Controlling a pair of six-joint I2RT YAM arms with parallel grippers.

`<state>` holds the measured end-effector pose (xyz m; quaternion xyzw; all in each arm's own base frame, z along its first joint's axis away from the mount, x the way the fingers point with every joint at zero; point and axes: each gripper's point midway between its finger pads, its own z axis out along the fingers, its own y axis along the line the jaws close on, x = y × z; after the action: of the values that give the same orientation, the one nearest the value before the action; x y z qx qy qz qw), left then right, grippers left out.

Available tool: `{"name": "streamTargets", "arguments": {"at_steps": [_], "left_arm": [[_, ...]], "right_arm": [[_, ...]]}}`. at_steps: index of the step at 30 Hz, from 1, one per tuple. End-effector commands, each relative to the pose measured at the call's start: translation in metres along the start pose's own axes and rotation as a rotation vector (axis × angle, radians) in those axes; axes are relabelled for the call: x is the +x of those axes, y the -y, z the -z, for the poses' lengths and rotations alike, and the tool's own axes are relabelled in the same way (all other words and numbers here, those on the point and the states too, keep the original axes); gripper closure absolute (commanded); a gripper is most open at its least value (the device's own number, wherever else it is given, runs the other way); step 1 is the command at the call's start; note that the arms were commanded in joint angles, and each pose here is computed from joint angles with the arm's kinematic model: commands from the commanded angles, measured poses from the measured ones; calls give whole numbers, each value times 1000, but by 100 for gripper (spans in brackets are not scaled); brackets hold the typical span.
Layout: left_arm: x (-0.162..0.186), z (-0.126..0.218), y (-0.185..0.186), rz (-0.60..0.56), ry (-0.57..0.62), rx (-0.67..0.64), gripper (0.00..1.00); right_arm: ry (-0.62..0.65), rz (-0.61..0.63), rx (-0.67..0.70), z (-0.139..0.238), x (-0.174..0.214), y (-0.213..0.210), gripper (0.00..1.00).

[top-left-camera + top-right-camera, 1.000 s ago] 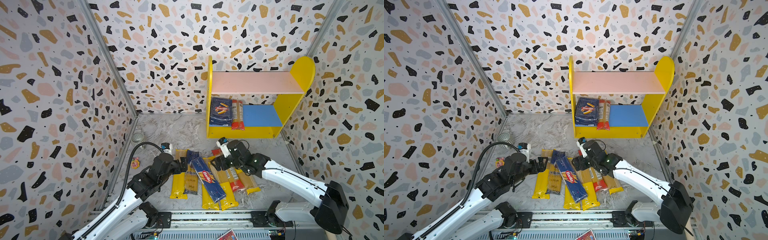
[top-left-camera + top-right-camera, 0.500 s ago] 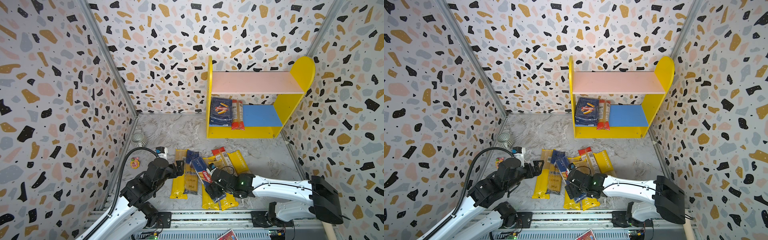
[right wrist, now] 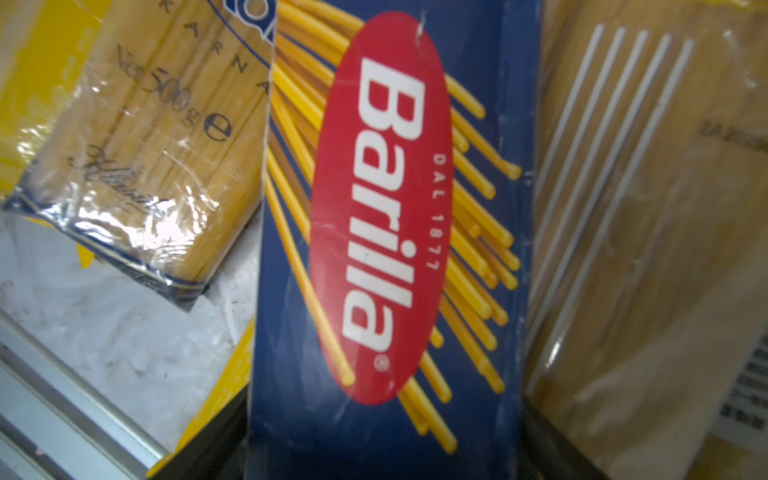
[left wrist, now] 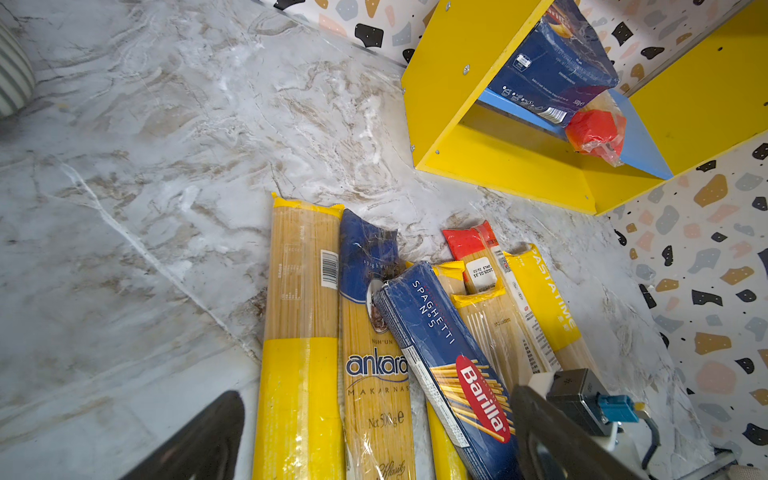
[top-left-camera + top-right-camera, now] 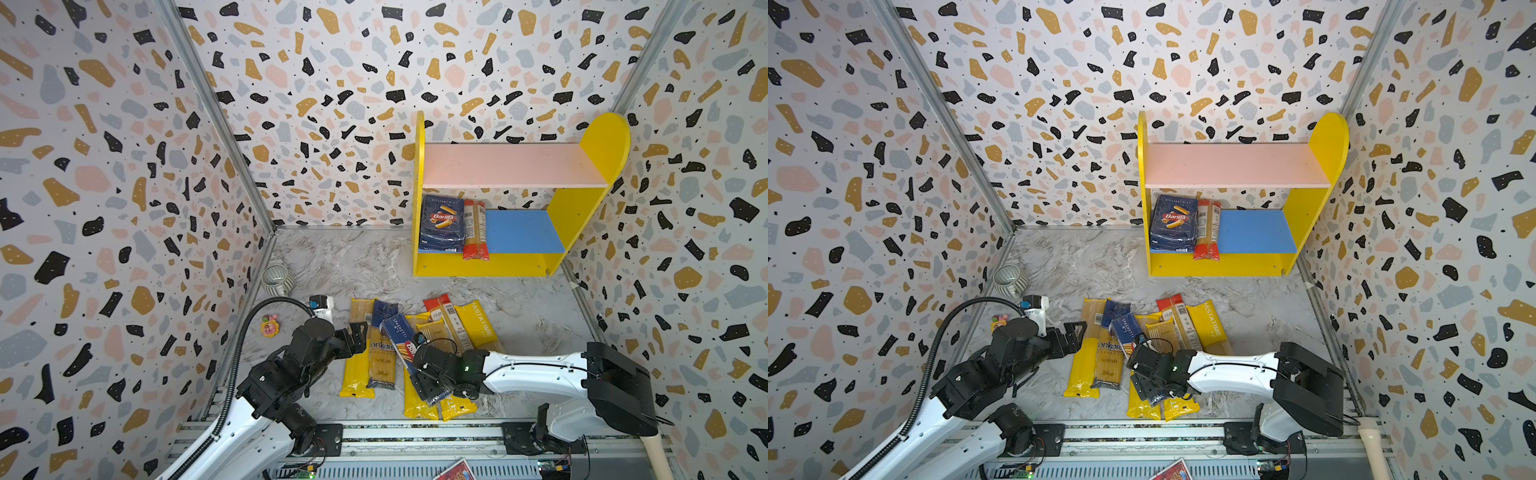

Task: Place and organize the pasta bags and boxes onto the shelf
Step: 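Close the right gripper on the blue Barilla Spaghetti No.5 box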

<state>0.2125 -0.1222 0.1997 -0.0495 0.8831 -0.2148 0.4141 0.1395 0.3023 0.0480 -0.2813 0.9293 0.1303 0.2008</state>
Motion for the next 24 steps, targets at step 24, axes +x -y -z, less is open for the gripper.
{"name": "streamTargets", "arguments": {"at_steps": [24], "left_arm": [[-12,-7,11,-4,0,5,0]], "right_arm": [[383,-355,-572,111,-63,56,59]]}}
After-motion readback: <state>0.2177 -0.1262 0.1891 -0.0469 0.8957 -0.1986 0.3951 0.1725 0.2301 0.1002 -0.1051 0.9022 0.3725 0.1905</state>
